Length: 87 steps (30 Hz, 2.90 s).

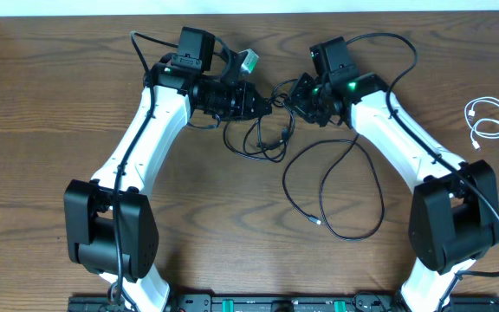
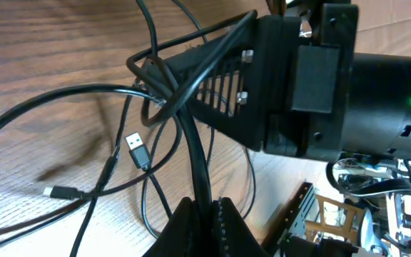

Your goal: Untangle cables

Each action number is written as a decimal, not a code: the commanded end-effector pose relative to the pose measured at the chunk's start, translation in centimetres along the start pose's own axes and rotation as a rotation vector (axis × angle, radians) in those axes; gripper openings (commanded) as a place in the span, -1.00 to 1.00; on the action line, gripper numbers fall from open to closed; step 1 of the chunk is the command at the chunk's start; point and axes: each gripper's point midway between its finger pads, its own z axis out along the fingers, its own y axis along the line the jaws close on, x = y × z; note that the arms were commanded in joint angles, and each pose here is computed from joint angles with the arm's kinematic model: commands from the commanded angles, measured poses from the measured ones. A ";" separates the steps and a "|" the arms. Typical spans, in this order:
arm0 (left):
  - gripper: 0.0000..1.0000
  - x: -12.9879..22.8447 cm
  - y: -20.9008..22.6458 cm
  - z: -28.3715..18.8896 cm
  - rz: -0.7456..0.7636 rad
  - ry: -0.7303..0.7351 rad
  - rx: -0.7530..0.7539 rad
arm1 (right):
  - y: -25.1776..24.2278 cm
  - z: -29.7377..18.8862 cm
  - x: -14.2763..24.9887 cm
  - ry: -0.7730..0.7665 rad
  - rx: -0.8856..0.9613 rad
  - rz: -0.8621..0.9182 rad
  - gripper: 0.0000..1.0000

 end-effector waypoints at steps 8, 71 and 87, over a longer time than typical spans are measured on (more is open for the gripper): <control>-0.85 -0.7 -1.9 -0.8 0.027 -0.022 0.047 | 0.3 1.0 1.4 -0.047 0.047 -0.037 -0.41; -0.21 -2.8 7.4 -2.2 -0.070 -0.163 -0.468 | 1.9 -3.0 -1.6 -0.076 -0.080 -0.594 0.64; 0.01 -4.6 11.1 2.1 -0.244 -0.245 -0.524 | -4.0 -4.6 -5.0 -0.049 0.038 -0.472 0.70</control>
